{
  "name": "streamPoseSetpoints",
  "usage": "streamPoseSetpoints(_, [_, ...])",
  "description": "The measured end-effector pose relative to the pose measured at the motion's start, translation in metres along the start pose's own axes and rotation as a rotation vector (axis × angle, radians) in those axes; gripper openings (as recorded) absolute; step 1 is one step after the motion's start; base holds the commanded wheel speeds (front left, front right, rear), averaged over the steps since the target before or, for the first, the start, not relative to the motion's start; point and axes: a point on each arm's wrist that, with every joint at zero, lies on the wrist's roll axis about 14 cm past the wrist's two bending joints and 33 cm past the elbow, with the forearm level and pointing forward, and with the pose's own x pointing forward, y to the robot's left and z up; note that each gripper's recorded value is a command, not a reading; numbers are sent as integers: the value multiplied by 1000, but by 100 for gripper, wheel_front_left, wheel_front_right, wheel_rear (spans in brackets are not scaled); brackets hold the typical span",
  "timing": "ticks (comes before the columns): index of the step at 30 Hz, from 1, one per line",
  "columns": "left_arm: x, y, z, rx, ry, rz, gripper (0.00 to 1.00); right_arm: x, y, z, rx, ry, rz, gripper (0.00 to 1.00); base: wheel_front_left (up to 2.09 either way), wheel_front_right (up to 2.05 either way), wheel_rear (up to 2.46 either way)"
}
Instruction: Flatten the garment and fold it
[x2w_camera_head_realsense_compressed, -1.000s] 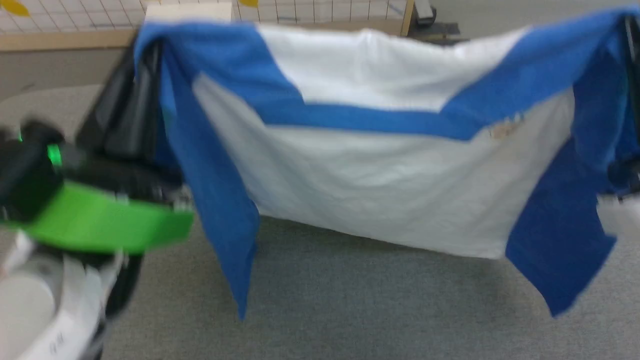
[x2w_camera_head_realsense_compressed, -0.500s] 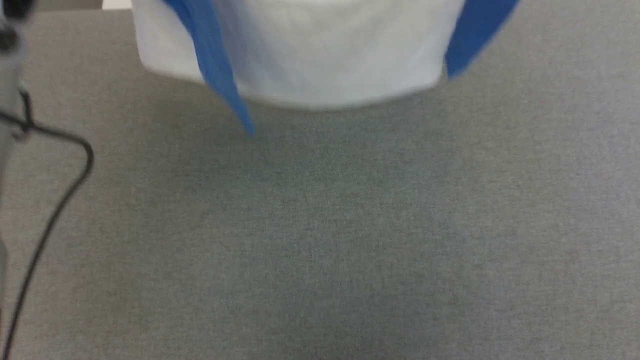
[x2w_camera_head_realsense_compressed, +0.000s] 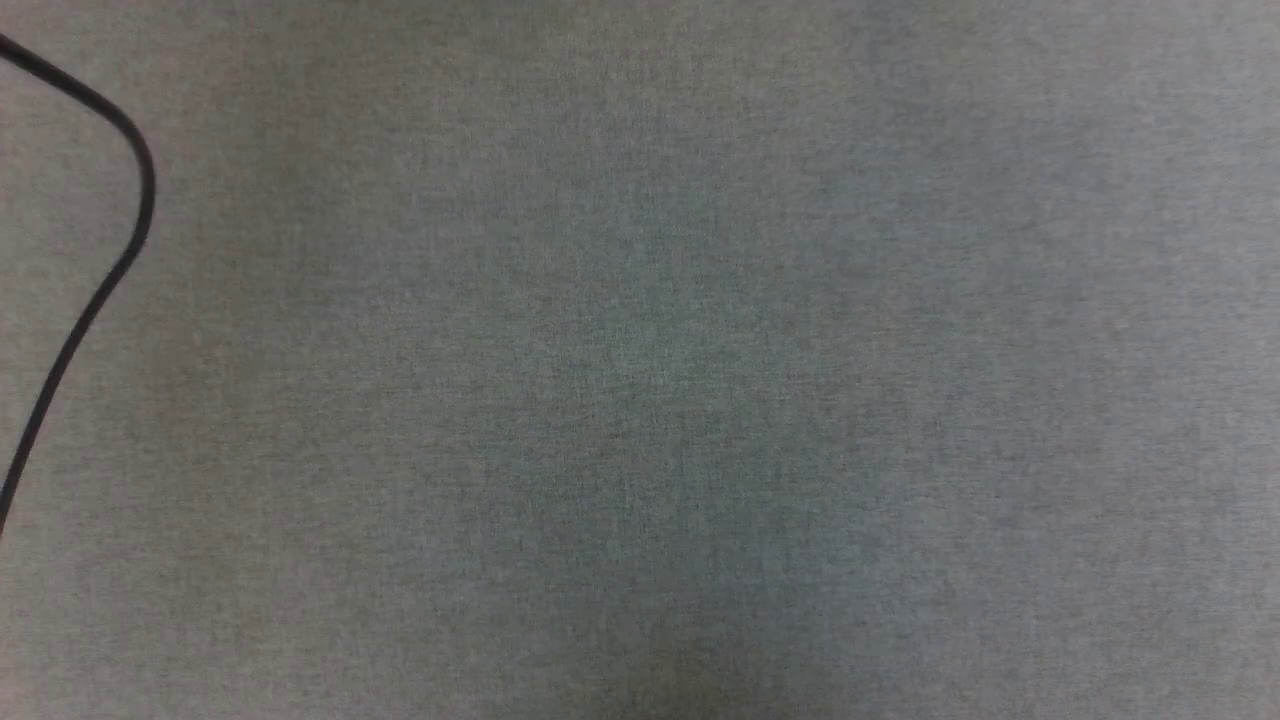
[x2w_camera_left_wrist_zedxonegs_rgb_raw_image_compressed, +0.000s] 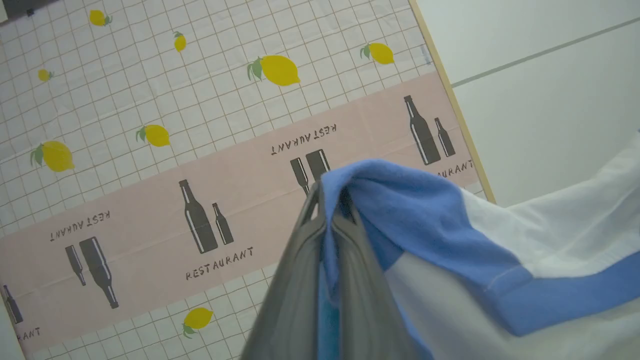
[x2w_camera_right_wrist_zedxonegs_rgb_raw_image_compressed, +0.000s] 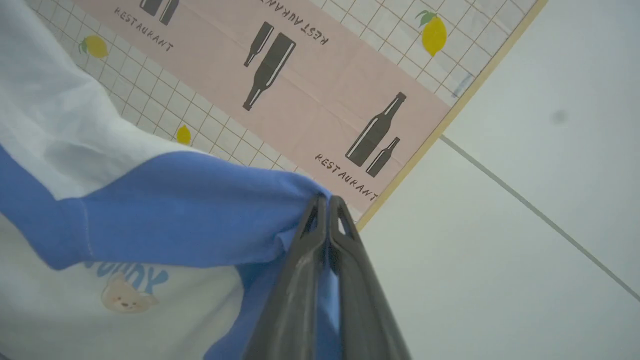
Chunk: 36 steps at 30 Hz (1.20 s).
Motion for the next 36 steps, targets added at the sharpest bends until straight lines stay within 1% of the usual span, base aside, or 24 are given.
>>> streamPoseSetpoints(4, [-14, -18, -50, -24, 58, -56, 0, 4, 30, -50, 13, 58, 51, 0, 0, 0, 0])
streamPoseSetpoints(6, [-23, -29, -73, -64, 92, -92, 0, 2, 45, -74, 14, 83, 81, 0, 0, 0, 0])
streamPoseSetpoints(9, [-42, -52, -101, -94, 140, -183, 0, -7, 67, -105, 29, 114, 129, 0, 0, 0, 0])
streamPoseSetpoints(11, [-56, -66, -112, -109, 165, -239, 0, -18, 80, -122, 50, 135, 161, 0, 0, 0, 0])
streamPoseSetpoints(13, [-70, -80, -115, -116, 174, -296, 0, -30, 86, -131, 75, 146, 181, 0, 0, 0, 0])
streamPoseSetpoints(18, [-109, -109, -103, -151, 192, -408, 0, -68, 77, -132, 128, 153, 192, 0, 0, 0, 0])
streamPoseSetpoints(21, [-138, -124, -99, -200, 244, -440, 0, -99, 75, -130, 176, 172, 193, 0, 0, 0, 0])
streamPoseSetpoints(26, [-189, -150, -86, -295, 347, -470, 0, -158, 82, -125, 247, 242, 199, 0, 0, 0, 0])
streamPoseSetpoints(31, [-241, -175, -78, -366, 480, -503, 0, -204, 91, -117, 304, 311, 202, 0, 0, 0, 0])
streamPoseSetpoints(36, [-286, -187, -73, -425, 619, -495, 0, -243, 97, -114, 352, 388, 196, 0, 0, 0, 0])
